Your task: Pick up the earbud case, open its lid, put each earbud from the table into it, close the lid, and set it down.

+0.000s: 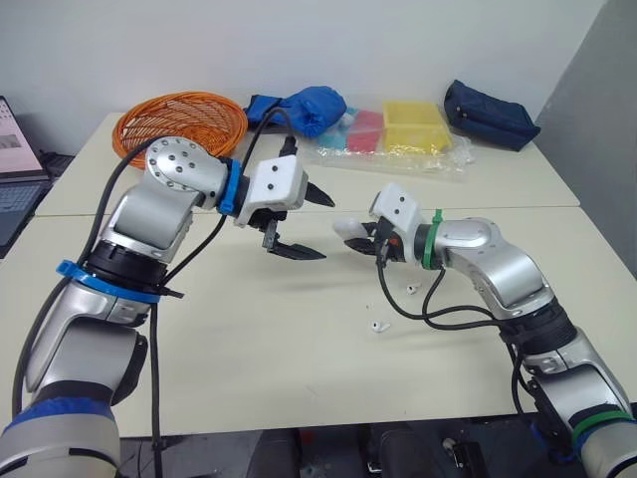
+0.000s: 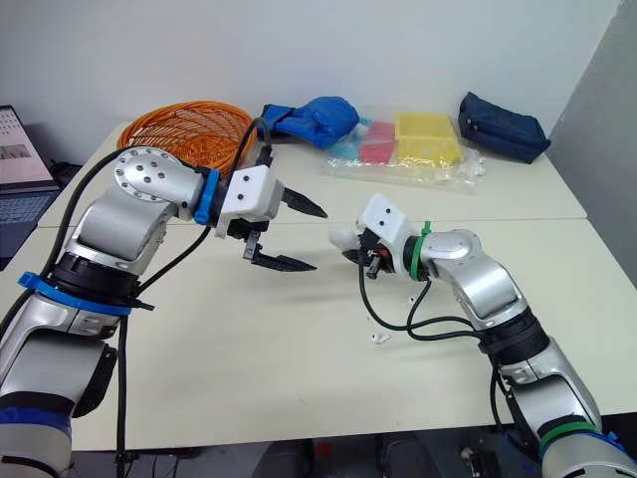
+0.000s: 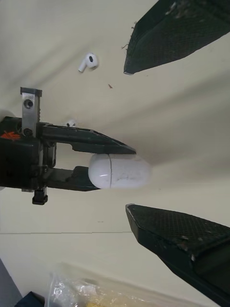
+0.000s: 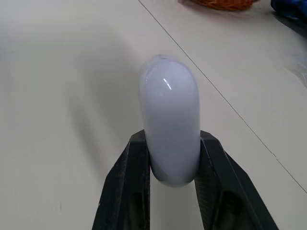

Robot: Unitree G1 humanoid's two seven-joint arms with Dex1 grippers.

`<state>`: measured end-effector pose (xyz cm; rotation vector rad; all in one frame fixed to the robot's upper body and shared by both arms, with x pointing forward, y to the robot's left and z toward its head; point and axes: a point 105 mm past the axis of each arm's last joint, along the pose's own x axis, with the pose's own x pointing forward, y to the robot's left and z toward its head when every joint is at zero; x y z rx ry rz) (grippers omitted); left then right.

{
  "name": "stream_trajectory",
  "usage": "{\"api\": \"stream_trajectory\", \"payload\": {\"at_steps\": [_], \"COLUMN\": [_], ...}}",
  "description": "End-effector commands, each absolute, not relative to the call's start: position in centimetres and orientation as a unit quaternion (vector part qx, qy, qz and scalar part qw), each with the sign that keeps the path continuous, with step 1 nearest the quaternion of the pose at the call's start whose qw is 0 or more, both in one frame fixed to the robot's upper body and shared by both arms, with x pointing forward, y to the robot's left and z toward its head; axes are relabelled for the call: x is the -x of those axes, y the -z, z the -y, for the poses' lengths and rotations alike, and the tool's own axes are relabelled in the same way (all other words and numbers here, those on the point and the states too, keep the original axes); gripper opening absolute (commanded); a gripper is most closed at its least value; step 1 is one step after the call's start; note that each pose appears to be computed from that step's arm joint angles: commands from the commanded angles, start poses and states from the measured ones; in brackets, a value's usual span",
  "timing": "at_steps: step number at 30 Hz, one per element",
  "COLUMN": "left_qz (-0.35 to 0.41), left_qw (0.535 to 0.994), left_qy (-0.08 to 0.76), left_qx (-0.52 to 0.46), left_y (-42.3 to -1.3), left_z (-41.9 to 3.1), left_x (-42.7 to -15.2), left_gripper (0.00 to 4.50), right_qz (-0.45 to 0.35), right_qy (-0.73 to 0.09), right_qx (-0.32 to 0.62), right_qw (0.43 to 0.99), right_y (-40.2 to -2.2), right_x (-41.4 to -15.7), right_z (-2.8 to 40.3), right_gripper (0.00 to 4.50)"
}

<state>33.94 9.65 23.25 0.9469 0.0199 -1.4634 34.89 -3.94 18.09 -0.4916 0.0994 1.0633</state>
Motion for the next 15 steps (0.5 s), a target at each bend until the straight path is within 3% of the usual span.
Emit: {"api": "stream_trajectory", "payload": {"at_steps": [1, 7, 10, 15], "left_qz": [-0.002, 0.0, 0.014, 0.011], "left_qw": [0.643, 0.636, 0.642, 0.637], "left_qy": [0.637, 0.638, 0.64, 0.648], "left_qx": [-0.425, -0.433, -0.423, -0.417], "left_y": [-23.7, -22.8, -23.4, -23.3], "left_z": [-9.6, -9.1, -8.5, -8.2], "left_x": [-34.3, -35.3, -35.4, -35.4], "left_gripper": [4.5, 4.5, 3.93, 2.27], "right_qz": [-0.009, -0.009, -0.012, -0.013], "right_qy": [-0.509, -0.511, -0.511, -0.505], "right_qx": [0.258, 0.283, 0.277, 0.278], "right_qw": [0.821, 0.812, 0.814, 0.817], "right_y": [-20.0, -19.3, -19.2, -19.5], "right_x": [-34.2, -33.3, -33.1, -33.1], "right_z": [3.1, 2.6, 2.5, 2.7], "right_gripper": [0.84, 0.84, 0.84, 0.84]}}
